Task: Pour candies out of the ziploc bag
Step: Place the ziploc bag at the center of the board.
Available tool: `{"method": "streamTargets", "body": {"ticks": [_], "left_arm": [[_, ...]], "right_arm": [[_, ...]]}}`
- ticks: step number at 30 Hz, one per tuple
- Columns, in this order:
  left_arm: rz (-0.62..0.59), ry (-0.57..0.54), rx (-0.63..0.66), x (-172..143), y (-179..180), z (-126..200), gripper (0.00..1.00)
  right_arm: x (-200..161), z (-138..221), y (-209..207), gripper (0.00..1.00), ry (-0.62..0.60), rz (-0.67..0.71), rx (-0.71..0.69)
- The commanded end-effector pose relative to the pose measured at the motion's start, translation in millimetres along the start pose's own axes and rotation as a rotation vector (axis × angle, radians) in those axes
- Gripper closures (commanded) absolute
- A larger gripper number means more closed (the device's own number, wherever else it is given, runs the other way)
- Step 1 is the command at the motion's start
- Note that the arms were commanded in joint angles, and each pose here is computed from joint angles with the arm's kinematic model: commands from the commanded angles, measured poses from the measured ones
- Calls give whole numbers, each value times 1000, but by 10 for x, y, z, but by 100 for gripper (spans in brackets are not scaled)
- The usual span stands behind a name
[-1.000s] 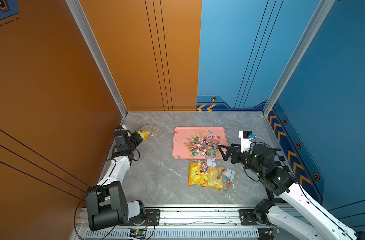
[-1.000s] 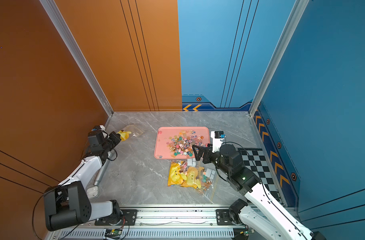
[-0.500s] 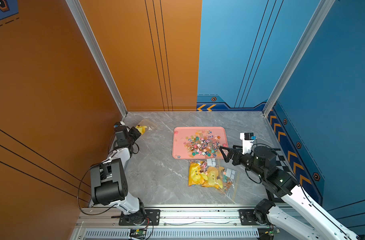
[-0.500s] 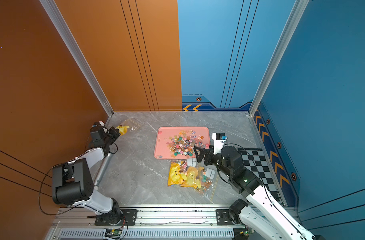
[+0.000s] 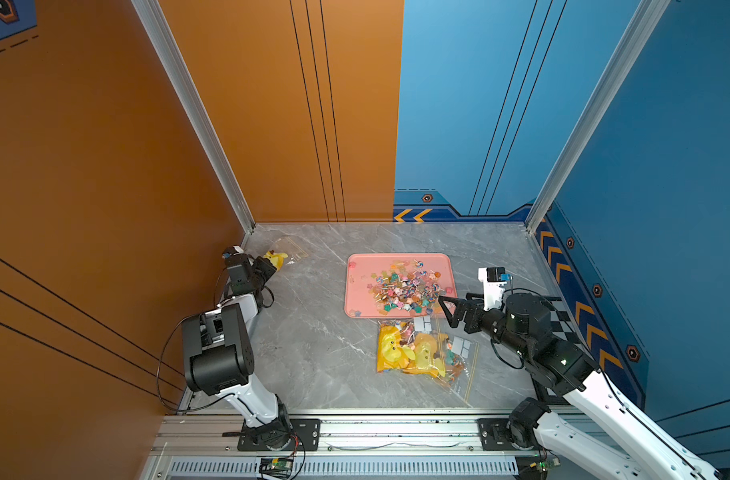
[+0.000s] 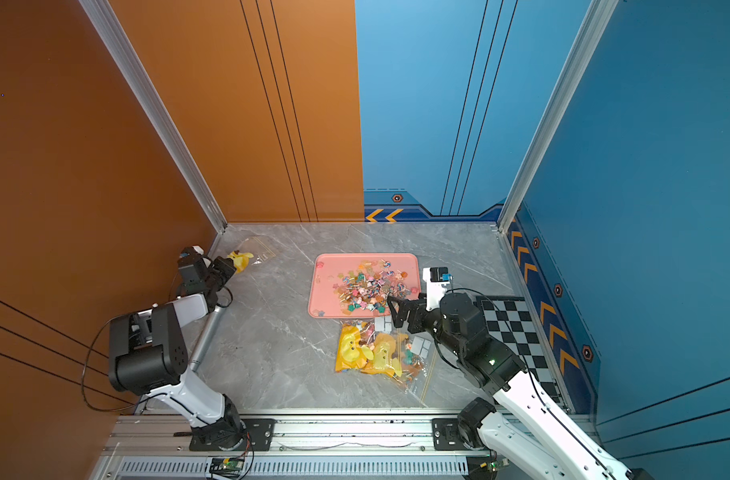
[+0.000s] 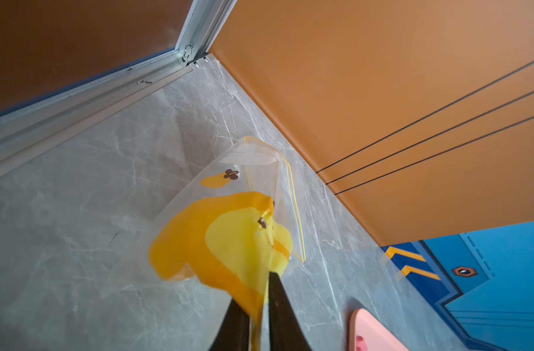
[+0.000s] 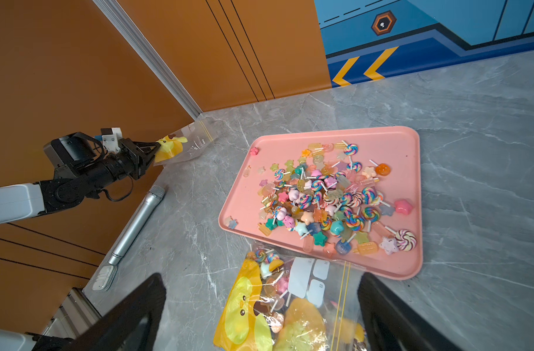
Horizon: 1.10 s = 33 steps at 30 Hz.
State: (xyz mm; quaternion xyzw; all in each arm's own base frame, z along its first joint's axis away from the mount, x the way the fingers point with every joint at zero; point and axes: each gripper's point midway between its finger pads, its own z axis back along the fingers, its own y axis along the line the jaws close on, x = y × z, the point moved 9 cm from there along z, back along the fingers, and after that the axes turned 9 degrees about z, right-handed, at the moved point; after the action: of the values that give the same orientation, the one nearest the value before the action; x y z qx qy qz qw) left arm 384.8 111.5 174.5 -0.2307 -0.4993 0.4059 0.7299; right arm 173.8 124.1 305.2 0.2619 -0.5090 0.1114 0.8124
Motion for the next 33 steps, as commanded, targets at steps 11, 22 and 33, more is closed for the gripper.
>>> {"method": "streamTargets", "body": {"ticks": [11, 22, 33], "left_arm": [[-15, -71, 119, 58, 13, 218, 2], [-177, -26, 174, 6, -561, 666, 2], [-536, 145, -66, -1192, -1540, 1502, 2]], "right_arm": [[83, 90, 70, 0, -16, 26, 11], [32, 43, 70, 0, 8, 18, 8], [-202, -68, -60, 0, 147, -8, -133]]}}
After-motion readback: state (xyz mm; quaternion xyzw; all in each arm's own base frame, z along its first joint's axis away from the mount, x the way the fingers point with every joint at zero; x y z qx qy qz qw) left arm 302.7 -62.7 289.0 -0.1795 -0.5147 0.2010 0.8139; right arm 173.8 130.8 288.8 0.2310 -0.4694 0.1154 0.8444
